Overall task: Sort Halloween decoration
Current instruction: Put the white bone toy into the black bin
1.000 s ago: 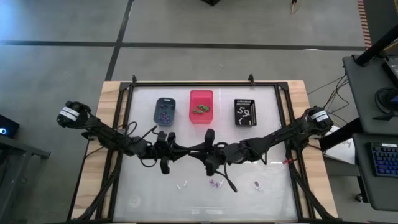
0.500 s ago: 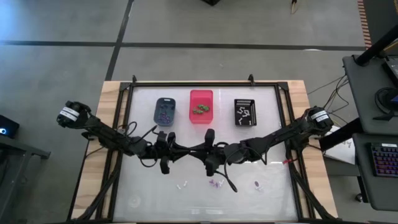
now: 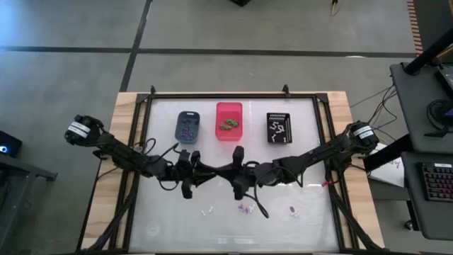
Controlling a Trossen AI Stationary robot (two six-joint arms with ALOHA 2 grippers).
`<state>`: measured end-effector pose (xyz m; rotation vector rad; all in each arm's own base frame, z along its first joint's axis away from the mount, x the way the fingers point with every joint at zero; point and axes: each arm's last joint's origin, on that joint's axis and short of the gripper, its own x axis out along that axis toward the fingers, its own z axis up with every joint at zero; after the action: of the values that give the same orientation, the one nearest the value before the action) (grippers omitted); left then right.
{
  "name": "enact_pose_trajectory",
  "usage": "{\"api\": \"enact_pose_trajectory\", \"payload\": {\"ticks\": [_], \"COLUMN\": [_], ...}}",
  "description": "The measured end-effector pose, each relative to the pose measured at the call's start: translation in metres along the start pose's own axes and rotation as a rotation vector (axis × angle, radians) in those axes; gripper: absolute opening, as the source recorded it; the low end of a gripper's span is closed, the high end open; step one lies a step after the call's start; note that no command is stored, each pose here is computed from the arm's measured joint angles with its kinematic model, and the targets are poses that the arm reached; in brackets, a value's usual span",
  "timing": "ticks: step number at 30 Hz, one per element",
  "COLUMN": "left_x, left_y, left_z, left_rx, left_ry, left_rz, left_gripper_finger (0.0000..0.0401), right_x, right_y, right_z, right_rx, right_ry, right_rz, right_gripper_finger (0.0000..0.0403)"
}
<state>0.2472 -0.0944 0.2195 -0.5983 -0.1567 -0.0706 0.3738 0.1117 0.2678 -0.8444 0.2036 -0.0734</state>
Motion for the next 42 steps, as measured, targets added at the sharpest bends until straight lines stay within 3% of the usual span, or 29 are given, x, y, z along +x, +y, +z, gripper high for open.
{"api": "enact_pose_trajectory", "payload": {"ticks": [6,10,17,25,33,42], "left_x": [-0.003,-0.009,-0.021,-0.04,-0.037,-0.021], "left_y": [0.004,0.005,0.017,0.048,0.062,0.071], "left_z": [-0.002,0.0,-0.012,-0.039,-0.062,-0.088], "left_rx": [0.025,0.059,0.237,0.304,0.41,0.395], "left_ry": [0.047,0.123,0.35,0.565,0.621,0.576], "left_rz": [0.03,0.061,0.201,0.575,0.657,0.67], "left_gripper_finger": [0.0052,0.0038,0.0037,0.0063,0.0117,0.016], "right_x": [0.0,-0.002,-0.003,-0.006,-0.005,-0.003], "right_y": [0.003,0.008,0.018,0.022,0.02,0.018], "right_z": [-0.003,-0.011,-0.029,-0.037,-0.038,-0.041], "right_rx": [0.064,0.242,0.507,0.563,0.571,0.579], "right_ry": [0.039,0.124,0.307,0.391,0.389,0.398], "right_rz": [0.031,0.075,0.133,0.137,0.129,0.122], "right_gripper_finger": [0.0016,0.0016,0.0017,0.0017,0.0018,0.0018]}}
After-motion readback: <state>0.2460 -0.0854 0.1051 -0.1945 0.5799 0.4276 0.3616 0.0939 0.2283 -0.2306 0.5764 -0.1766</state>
